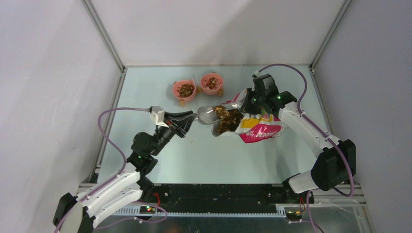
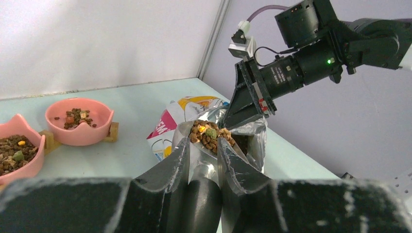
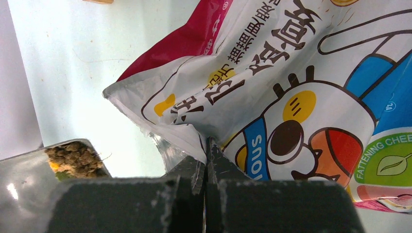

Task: Serve the pet food
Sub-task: Pour the pet food into the pet food bowl.

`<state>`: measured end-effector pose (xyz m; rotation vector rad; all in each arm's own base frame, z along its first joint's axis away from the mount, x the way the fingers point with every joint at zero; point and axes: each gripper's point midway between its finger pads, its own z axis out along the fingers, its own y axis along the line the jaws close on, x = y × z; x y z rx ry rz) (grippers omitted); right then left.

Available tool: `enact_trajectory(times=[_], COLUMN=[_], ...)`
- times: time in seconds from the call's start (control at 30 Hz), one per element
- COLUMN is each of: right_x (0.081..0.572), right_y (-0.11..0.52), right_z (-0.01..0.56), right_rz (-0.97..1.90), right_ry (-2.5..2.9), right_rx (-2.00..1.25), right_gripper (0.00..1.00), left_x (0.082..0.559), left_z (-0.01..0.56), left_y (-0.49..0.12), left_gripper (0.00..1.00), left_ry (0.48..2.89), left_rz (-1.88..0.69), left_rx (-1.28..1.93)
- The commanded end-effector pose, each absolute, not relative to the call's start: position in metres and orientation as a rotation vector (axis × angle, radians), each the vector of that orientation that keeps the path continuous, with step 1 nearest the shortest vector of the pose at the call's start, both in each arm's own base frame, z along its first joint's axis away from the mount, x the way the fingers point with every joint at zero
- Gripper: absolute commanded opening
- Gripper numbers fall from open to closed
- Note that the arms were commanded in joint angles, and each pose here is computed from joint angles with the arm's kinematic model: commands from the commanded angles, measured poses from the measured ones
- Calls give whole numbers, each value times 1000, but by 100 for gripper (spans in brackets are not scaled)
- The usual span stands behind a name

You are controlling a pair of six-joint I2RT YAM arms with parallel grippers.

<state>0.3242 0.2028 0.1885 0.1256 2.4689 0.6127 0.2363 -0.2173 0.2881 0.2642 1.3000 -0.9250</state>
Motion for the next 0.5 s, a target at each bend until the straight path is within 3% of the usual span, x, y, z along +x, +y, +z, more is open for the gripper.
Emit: enact_trajectory(times=[0.0, 0.47], right_x=[340, 341], right_y=[200, 200], right_z=[217, 222], right_rz=[628, 635], right_ry=[2381, 2361], right_rx=[173, 171], right_gripper=[0, 0], left_x=[230, 247], left_z=[350, 365], left_y=[-207, -191], left_gripper=[0, 0], left_ry=[1133, 1093], left_rz=[-988, -977], left_rx=[188, 103])
